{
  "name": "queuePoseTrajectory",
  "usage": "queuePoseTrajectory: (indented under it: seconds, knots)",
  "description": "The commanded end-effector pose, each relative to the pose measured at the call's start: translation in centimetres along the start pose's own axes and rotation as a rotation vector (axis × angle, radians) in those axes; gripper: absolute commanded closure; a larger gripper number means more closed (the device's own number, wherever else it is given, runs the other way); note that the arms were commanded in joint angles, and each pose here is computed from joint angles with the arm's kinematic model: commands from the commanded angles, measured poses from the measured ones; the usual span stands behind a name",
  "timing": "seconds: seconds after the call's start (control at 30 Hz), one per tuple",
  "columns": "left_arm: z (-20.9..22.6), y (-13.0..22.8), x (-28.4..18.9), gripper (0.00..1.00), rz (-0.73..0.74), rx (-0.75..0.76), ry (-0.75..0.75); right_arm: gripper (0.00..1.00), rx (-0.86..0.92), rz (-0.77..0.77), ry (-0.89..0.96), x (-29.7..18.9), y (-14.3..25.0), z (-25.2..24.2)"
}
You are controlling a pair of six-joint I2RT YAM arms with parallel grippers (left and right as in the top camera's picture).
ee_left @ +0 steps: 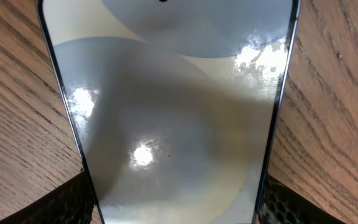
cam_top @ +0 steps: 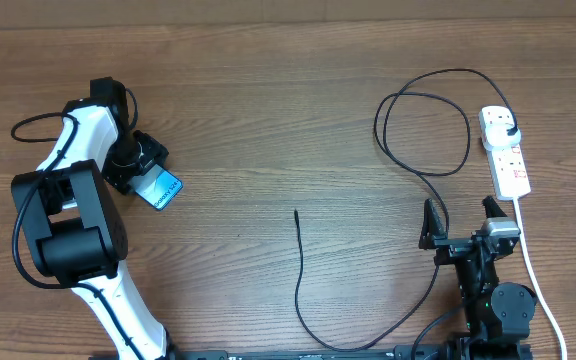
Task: Plug charger to phone and switch on socket
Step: 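Close the left gripper on the phone's sides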
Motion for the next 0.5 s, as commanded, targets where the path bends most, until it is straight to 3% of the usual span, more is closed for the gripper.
queuePoseTrajectory:
  seconds: [0.0, 0.47]
  knots:
    - [0.85, -0.14, 0.91, 0.28, 0.015, -0.016, -0.051, 0.00, -0.002, -0.002, 0.002, 0.03, 0.25, -0.07]
    - [0.85, -0.14, 0.91, 0.33, 0.015, -0.015, -0.051, 0.00, -0.002, -0.002, 0.002, 0.03, 0.25, -0.07]
Point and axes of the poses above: each gripper's point midway between its finger pads, its own x axis out along the fingers, its own z axis along the line the jaws close on, y = z × x, the point moved 7 cm from there along -x, back along the fingers, and after that the axes turned 15 degrees about x, right-handed, at the moved point
